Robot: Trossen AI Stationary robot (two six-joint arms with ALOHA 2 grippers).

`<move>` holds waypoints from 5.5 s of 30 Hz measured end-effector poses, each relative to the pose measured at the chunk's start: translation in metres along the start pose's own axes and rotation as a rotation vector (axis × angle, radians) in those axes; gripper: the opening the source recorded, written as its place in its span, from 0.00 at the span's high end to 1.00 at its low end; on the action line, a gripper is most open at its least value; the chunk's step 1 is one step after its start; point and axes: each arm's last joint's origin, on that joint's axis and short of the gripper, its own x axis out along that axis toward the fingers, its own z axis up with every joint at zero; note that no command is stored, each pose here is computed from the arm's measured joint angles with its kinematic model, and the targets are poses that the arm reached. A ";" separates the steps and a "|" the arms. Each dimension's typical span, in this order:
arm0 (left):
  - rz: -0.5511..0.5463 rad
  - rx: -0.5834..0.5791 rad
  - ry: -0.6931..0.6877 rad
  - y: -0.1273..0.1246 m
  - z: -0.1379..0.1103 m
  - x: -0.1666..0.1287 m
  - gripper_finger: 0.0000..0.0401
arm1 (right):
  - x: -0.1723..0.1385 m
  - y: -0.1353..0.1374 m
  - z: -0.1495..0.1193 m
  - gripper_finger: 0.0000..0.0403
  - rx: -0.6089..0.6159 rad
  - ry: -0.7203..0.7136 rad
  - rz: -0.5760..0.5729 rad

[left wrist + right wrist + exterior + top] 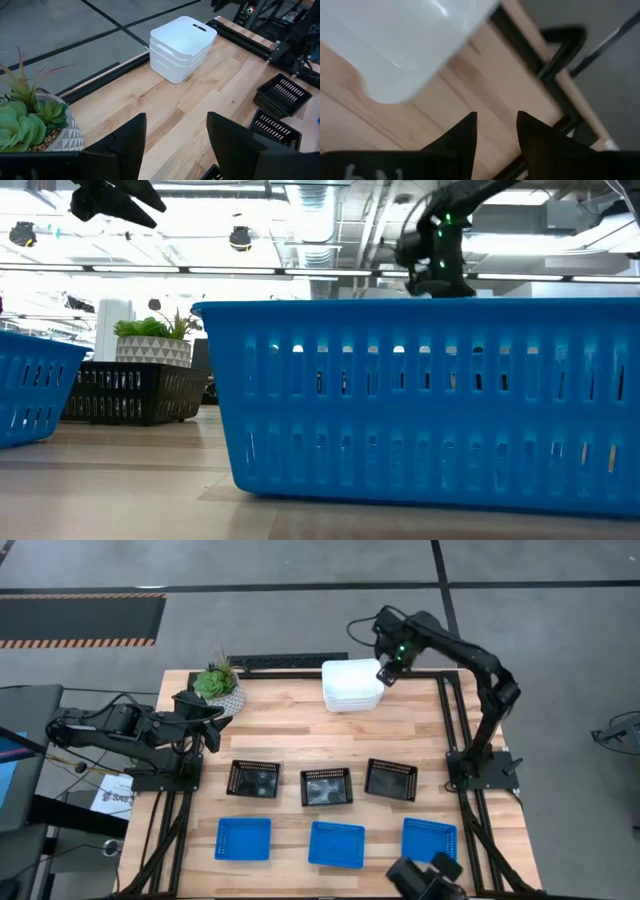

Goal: Stack baskets by color
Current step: Stack the left white bin on the right white bin, then stack the right black bin on the middle black bin

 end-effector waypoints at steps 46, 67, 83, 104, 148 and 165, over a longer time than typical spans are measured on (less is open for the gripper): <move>-0.006 0.000 0.008 0.000 0.000 0.000 0.51 | -0.033 0.110 -0.046 0.71 -0.135 0.088 0.162; -0.047 0.083 0.033 -0.001 -0.001 0.000 0.51 | -0.027 0.267 -0.207 0.44 -0.282 -0.045 0.316; -0.052 0.082 0.038 -0.002 -0.001 0.000 0.51 | 0.035 0.269 -0.235 0.48 -0.256 -0.085 0.248; -0.046 0.101 0.038 -0.001 -0.001 0.000 0.51 | 0.052 0.267 -0.234 0.96 -0.234 -0.118 0.278; -0.045 0.110 0.050 0.000 -0.002 0.000 0.51 | -0.011 0.391 -0.139 0.99 -0.713 -0.302 0.280; -0.043 0.119 0.053 0.000 -0.003 0.000 0.51 | 0.009 0.372 -0.112 0.81 -0.647 -0.221 0.226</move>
